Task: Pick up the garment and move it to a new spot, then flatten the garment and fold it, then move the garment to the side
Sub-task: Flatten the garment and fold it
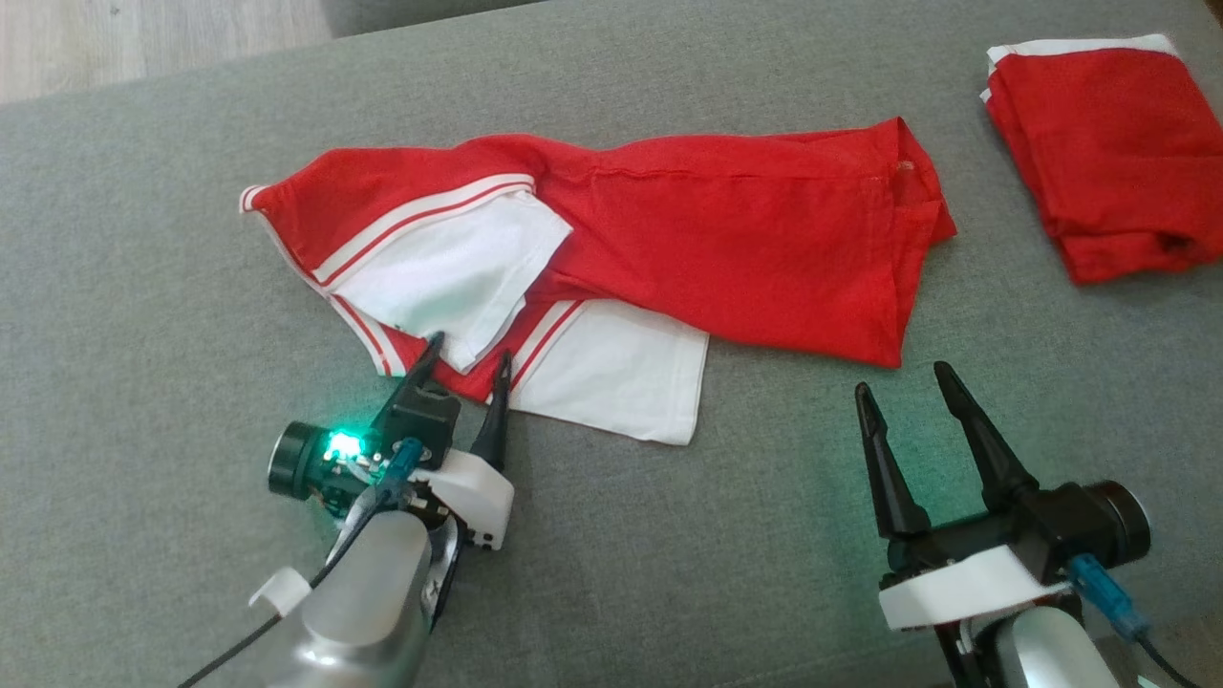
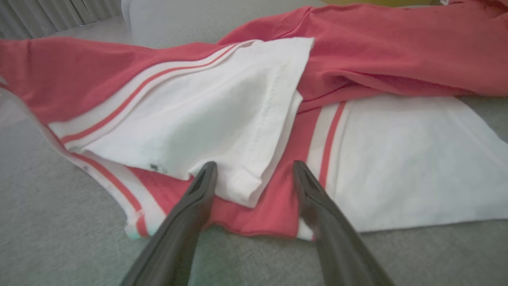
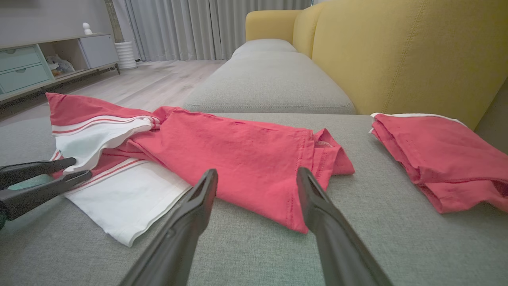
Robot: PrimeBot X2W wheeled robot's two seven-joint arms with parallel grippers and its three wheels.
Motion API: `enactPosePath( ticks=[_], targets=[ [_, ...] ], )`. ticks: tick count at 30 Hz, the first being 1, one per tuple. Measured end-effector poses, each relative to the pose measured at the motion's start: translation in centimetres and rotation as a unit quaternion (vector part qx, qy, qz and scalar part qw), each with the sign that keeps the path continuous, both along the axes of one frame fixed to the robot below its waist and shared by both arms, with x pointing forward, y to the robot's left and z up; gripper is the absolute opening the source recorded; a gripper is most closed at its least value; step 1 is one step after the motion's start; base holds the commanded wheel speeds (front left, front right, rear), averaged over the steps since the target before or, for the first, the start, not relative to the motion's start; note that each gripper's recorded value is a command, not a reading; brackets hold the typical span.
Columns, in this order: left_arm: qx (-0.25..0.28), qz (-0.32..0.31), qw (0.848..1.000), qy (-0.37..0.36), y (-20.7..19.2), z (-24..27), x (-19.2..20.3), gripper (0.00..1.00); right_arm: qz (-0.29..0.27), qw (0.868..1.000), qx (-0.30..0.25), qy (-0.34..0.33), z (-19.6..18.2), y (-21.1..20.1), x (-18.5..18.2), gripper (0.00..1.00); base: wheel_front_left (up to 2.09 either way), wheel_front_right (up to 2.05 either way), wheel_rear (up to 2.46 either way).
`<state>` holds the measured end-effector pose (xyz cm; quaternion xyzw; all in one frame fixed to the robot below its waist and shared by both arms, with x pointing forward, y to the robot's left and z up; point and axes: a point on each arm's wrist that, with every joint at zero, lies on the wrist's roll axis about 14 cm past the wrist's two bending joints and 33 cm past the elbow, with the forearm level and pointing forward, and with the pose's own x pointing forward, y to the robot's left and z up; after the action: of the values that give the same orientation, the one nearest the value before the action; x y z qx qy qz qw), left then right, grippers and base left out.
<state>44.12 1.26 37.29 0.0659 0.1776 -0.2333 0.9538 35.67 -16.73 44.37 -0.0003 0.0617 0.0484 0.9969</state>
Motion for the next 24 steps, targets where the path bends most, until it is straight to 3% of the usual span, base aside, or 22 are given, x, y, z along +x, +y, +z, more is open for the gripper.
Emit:
enactPosePath(
  ticks=[1, 2, 3, 5, 8, 14, 24],
  targets=[
    [0.0, 0.003, 1.0, -0.003, 0.1, 0.1, 0.1, 1.0, 0.0, 1.0, 0.0, -0.001, 0.0, 0.0, 0.0, 1.0, 0.0, 0.0, 0.0],
    [0.001, 0.004, 1.0, -0.003, 0.1, 0.1, 0.1, 0.58, 0.001, 1.0, 0.0, -0.001, 0.0, 0.0, 0.0, 1.0, 0.0, 0.0, 0.0],
    [0.002, 0.008, 1.0, -0.003, 0.3, 0.1, 0.1, 0.38, 0.002, 1.0, 0.0, -0.002, 0.1, 0.1, 0.1, 1.0, 0.0, 0.0, 0.0],
    [0.007, 0.016, 1.0, -0.003, 0.6, 0.0, 0.1, 0.19, 0.003, 1.0, 0.001, -0.003, 0.2, 0.2, 0.1, 1.0, 0.0, 0.0, 0.0],
    [0.01, 0.023, 1.0, -0.001, 1.0, -0.1, 0.0, 0.0, 0.004, 1.0, 0.001, -0.005, 0.3, 0.3, 0.1, 1.0, 0.0, 0.0, 0.0],
    [0.012, 0.029, 0.999, -0.02, 1.3, 0.8, 0.3, 0.0, 0.008, 1.0, 0.002, -0.01, 0.6, 0.5, 0.2, 1.0, 0.0, 0.0, 0.0],
    [0.021, 0.041, 0.986, -0.159, 3.3, 7.2, 3.3, 0.0, 0.01, 1.0, 0.017, -0.011, 0.5, 0.5, 1.3, 1.0, 0.0, 0.0, 0.0]
  ],
)
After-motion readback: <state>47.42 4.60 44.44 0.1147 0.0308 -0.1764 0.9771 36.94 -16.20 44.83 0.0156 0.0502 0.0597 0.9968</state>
